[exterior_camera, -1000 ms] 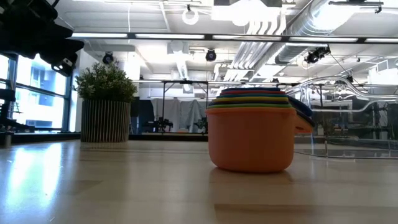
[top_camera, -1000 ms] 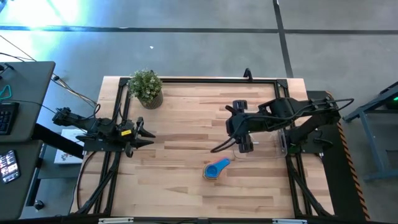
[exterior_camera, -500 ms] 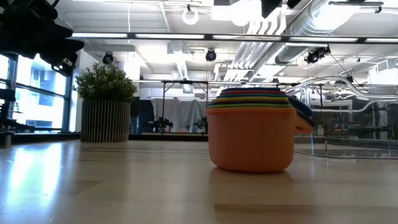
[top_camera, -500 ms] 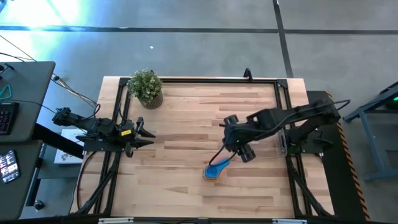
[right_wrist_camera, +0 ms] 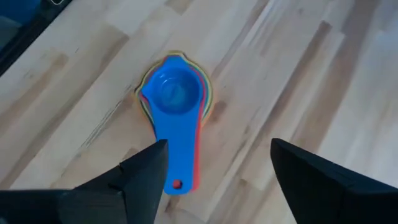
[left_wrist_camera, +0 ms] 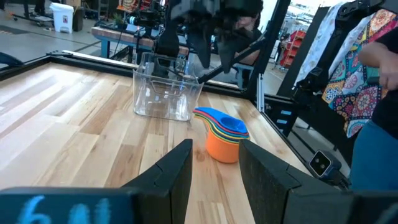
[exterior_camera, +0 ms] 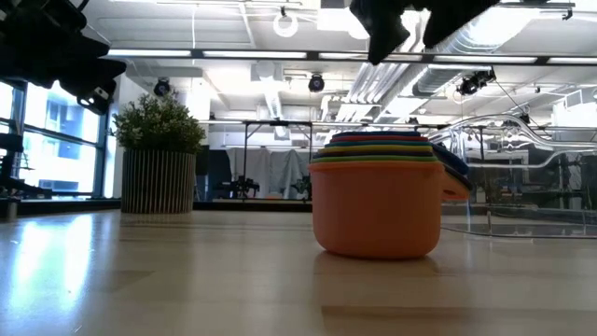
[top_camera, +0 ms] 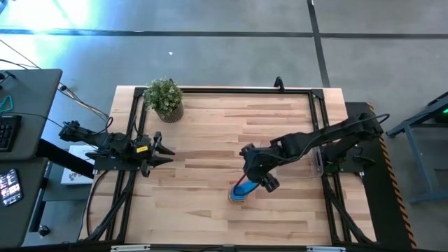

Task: Nest measuring cups in basket
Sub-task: Put the stacked measuring cups into the transparent bin

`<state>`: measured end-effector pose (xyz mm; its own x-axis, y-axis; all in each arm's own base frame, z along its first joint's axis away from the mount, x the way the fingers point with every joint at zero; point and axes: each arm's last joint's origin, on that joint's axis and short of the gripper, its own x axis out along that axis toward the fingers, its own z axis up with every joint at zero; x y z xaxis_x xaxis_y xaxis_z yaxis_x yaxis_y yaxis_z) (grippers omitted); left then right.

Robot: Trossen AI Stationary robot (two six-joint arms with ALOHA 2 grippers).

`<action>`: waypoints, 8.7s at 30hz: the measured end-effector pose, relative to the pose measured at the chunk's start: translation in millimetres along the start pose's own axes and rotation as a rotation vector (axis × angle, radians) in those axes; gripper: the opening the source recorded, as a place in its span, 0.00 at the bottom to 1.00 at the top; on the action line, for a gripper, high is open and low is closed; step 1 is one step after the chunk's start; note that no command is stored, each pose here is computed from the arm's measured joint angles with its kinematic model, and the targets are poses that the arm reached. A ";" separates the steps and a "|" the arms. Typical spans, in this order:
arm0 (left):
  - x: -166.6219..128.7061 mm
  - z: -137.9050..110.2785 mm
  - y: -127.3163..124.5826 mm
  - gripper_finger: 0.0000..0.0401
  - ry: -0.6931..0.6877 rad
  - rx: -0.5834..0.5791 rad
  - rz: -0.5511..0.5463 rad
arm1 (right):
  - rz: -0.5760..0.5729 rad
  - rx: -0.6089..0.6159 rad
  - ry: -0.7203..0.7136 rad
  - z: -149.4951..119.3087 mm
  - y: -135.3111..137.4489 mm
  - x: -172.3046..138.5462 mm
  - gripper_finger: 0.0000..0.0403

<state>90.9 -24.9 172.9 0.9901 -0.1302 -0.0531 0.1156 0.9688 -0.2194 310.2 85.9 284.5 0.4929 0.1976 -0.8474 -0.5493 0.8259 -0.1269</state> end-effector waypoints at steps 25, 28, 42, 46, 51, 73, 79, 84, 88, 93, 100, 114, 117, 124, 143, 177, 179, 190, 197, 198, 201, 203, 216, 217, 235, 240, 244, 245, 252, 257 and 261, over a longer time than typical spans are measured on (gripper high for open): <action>0.0 0.1 0.0 0.30 0.000 0.000 0.000 | 0.101 0.044 0.188 -4.7 14.3 82.0 0.72; 0.0 0.1 0.0 0.30 0.000 0.000 -0.001 | 0.110 0.050 0.211 -6.7 14.5 87.4 0.72; 0.0 0.1 0.0 0.30 0.000 0.000 0.000 | 0.129 0.089 0.277 -14.1 15.4 113.6 0.72; 0.0 0.1 -0.1 0.30 0.000 0.000 -0.001 | 0.127 0.104 0.278 -14.2 15.4 114.3 0.69; 0.0 0.1 0.0 0.30 0.000 0.000 0.000 | 0.132 0.124 0.277 -14.1 15.7 114.3 0.61; 0.0 0.1 0.0 0.30 0.000 0.000 0.000 | 0.138 0.260 0.282 -14.0 16.4 114.2 0.36; 0.0 0.1 -0.1 0.30 0.000 0.000 -0.001 | 0.144 0.267 0.269 -12.9 16.3 114.6 0.36; 0.0 0.1 -0.1 0.30 0.000 0.000 -0.001 | 0.140 0.265 0.245 -10.8 15.6 115.2 0.43; 0.0 0.1 0.0 0.30 0.000 0.000 0.000 | 0.139 0.260 0.237 -10.1 15.2 115.4 0.49; 0.0 0.1 0.0 0.30 0.000 0.000 0.000 | 0.135 0.234 0.210 -8.4 12.7 115.9 0.52; 0.0 0.1 -0.1 0.30 0.000 0.000 -0.001 | 0.162 0.244 0.229 -12.9 11.4 129.3 0.56; 0.0 0.1 -0.1 0.30 0.000 0.000 -0.002 | 0.135 0.248 0.229 -13.3 10.5 134.3 0.41; 0.0 0.1 -0.1 0.30 0.000 0.000 -0.003 | 0.157 0.260 0.230 -13.4 11.2 134.1 0.33; 0.0 0.1 -0.1 0.30 0.000 0.000 -0.003 | 0.163 0.272 0.228 -13.3 11.2 134.1 0.32; 0.0 0.1 -0.1 0.30 0.000 0.000 -0.003 | 0.170 0.300 0.228 -13.2 11.2 134.0 0.31; 0.0 0.1 -0.1 0.30 0.001 0.000 -0.004 | 0.151 0.357 0.164 -5.4 9.0 125.4 0.31; 0.0 0.1 -0.1 0.30 0.000 0.000 -0.003 | 0.142 0.359 0.155 -4.3 8.5 122.2 0.31; 0.0 0.1 -0.1 0.30 0.000 0.000 -0.003 | 0.138 0.383 0.147 -4.0 6.0 120.8 0.31; 0.0 0.1 -0.1 0.30 0.000 0.000 -0.003 | 0.139 0.417 0.146 -4.1 5.4 122.7 0.30; -0.1 0.1 -0.1 0.30 0.000 0.000 -0.004 | 0.139 0.423 0.149 -4.4 5.4 123.1 0.30; -0.1 0.1 -0.1 0.30 0.000 0.000 -0.004 | 0.137 0.454 0.149 -4.2 5.4 123.2 0.30; 0.0 0.1 -0.1 0.30 0.000 0.000 -0.003 | 0.138 0.473 0.156 -4.7 5.6 123.1 0.30; 0.0 0.1 -0.1 0.30 0.000 0.000 -0.004 | 0.125 0.541 0.127 -1.7 4.4 123.6 0.30; 0.0 0.1 -0.1 0.30 0.000 0.000 -0.003 | 0.127 0.549 0.130 -1.9 4.5 123.7 0.30; 0.0 0.0 -0.1 0.30 0.001 0.000 -0.004 | 0.118 0.655 0.208 -21.5 6.5 131.5 0.30; 0.0 0.0 -0.1 0.30 0.001 0.000 -0.004 | 0.119 0.634 0.211 -22.0 6.3 131.6 0.37; 0.0 0.0 -0.1 0.30 0.001 0.000 -0.003 | 0.117 0.614 0.191 -21.3 3.0 131.8 0.41; 0.0 0.0 -0.1 0.30 0.001 0.000 -0.003 | 0.117 0.611 0.188 -21.3 2.2 131.9 0.41; 0.0 0.0 -0.1 0.30 0.001 0.000 -0.003 | 0.115 0.585 0.156 -19.0 -0.1 132.2 0.42; 0.0 0.0 -0.1 0.30 0.001 0.000 -0.004 | 0.118 0.569 0.153 -18.8 -0.1 132.2 0.43; 0.0 0.0 -0.1 0.30 0.001 0.000 -0.003 | 0.127 0.568 0.142 -17.8 -0.2 132.3 0.45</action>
<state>90.9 -25.0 172.9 0.9896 -0.1336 -0.0530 0.1190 0.9683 -0.2196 363.5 102.5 163.2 0.3304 0.2729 -0.9035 -0.1321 0.9612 0.2420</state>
